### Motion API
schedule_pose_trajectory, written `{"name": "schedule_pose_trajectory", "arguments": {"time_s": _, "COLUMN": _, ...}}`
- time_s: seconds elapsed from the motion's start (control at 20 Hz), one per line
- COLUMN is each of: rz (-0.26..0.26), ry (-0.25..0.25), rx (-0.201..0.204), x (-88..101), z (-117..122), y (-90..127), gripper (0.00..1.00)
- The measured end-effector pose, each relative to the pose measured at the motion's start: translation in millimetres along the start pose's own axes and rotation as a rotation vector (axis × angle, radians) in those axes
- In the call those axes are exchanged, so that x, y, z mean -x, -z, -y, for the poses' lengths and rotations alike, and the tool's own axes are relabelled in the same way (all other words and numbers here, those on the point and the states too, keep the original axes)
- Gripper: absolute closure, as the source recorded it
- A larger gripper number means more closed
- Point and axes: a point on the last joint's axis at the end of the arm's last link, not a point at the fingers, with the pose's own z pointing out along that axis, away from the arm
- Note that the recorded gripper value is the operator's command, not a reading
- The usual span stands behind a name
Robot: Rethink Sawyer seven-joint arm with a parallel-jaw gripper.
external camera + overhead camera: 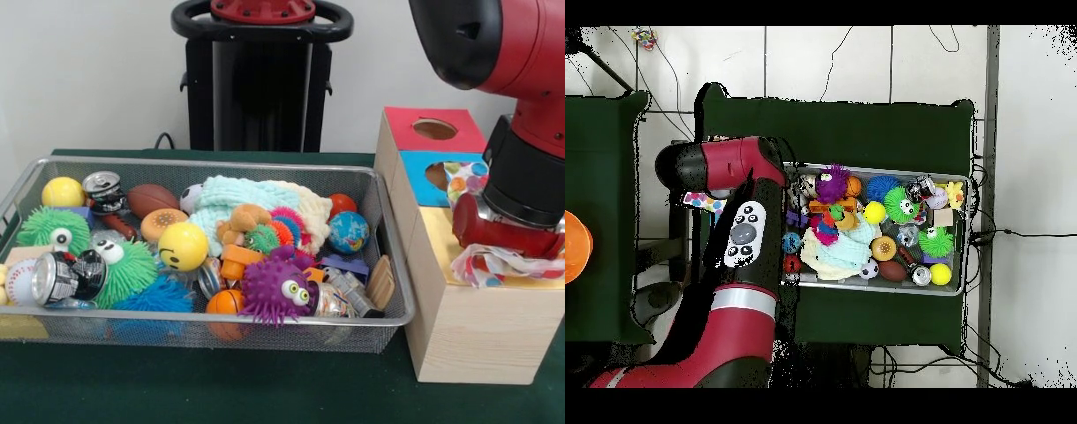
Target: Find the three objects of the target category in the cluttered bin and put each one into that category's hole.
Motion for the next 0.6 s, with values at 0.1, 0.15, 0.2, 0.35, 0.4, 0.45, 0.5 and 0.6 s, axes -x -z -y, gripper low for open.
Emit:
{"name": "schedule_pose_trajectory", "arguments": {"time_s": 0.1, "rz": -0.002, "ry": -0.002, "rx": 0.001, "x": 0.3, "z": 1.0, "y": -1.1, "gripper": 0.00}}
{"name": "schedule_pose_trajectory", "arguments": {"time_s": 0.15, "rz": -0.002, "ry": -0.002, "rx": 0.000, "x": 0.2, "z": 1.0, "y": -1.3, "gripper": 0.00}}
{"name": "schedule_pose_trajectory", "arguments": {"time_s": 0.2, "rz": -0.002, "ry": -0.002, "rx": 0.000, "x": 0.3, "z": 0.9, "y": -1.3, "gripper": 0.00}}
{"name": "schedule_pose_trajectory", "arguments": {"time_s": 0.35, "rz": -0.002, "ry": -0.002, "rx": 0.000, "x": 0.4, "z": 0.8, "y": -1.4, "gripper": 0.00}}
{"name": "schedule_pose_trajectory", "arguments": {"time_s": 0.4, "rz": -0.002, "ry": -0.002, "rx": 0.000, "x": 0.4, "z": 1.0, "y": -1.5, "gripper": 0.00}}
{"name": "schedule_pose_trajectory", "arguments": {"time_s": 0.45, "rz": -0.002, "ry": -0.002, "rx": 0.000, "x": 0.5, "z": 0.9, "y": -1.5, "gripper": 0.00}}
{"name": "schedule_pose_trajectory", "arguments": {"time_s": 0.5, "rz": -0.002, "ry": -0.002, "rx": 0.000, "x": 0.5, "z": 1.0, "y": -1.5, "gripper": 0.00}}
{"name": "schedule_pose_trajectory", "arguments": {"time_s": 0.6, "rz": -0.002, "ry": -0.002, "rx": 0.000, "x": 0.6, "z": 0.9, "y": -1.6, "gripper": 0.00}}
